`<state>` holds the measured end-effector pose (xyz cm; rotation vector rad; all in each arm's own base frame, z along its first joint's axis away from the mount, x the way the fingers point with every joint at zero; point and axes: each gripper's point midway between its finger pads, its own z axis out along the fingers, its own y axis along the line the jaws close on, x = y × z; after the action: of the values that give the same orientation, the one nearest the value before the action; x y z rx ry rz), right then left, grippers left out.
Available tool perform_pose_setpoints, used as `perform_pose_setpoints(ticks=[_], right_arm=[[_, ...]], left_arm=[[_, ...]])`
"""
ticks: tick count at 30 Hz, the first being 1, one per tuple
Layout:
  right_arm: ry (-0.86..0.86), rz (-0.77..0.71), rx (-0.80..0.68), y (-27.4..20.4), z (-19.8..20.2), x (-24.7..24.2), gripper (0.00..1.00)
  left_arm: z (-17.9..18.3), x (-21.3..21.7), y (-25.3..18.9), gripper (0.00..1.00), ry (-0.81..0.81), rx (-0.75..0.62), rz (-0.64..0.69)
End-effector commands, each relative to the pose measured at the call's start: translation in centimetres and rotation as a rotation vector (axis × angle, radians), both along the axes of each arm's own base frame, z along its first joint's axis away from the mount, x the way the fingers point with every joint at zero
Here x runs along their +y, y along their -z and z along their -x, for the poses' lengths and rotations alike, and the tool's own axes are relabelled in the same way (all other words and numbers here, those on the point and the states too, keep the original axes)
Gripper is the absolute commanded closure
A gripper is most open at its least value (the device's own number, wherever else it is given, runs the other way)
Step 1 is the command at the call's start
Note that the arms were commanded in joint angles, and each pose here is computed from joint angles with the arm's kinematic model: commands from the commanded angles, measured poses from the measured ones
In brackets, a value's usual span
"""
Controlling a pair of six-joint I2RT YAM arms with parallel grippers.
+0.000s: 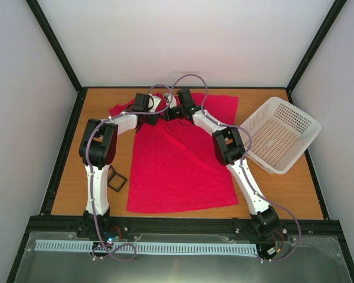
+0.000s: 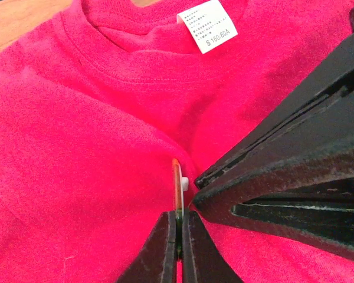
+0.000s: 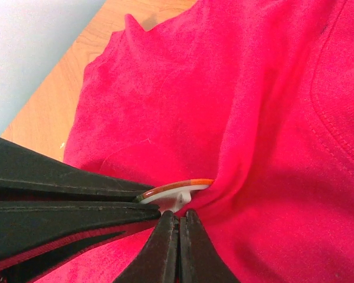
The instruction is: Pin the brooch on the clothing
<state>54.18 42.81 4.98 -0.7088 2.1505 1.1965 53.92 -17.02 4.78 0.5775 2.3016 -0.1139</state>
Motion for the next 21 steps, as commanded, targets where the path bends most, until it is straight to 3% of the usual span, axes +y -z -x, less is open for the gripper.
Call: perform_pose_setpoints(ticks=[1, 21], right_arm=[[-0.021, 0.000, -0.024, -0.1, 0.3, 0.9, 0.97], [-0.014, 0.010, -0.025, 0.1, 0.2, 1.0, 0.97]], left_arm=[[0.7, -2.4, -1.7, 0.99, 0.063, 0.024, 0.063], [-1.4, -3.6, -6.7, 0.99, 0.059, -0.080, 0.155]])
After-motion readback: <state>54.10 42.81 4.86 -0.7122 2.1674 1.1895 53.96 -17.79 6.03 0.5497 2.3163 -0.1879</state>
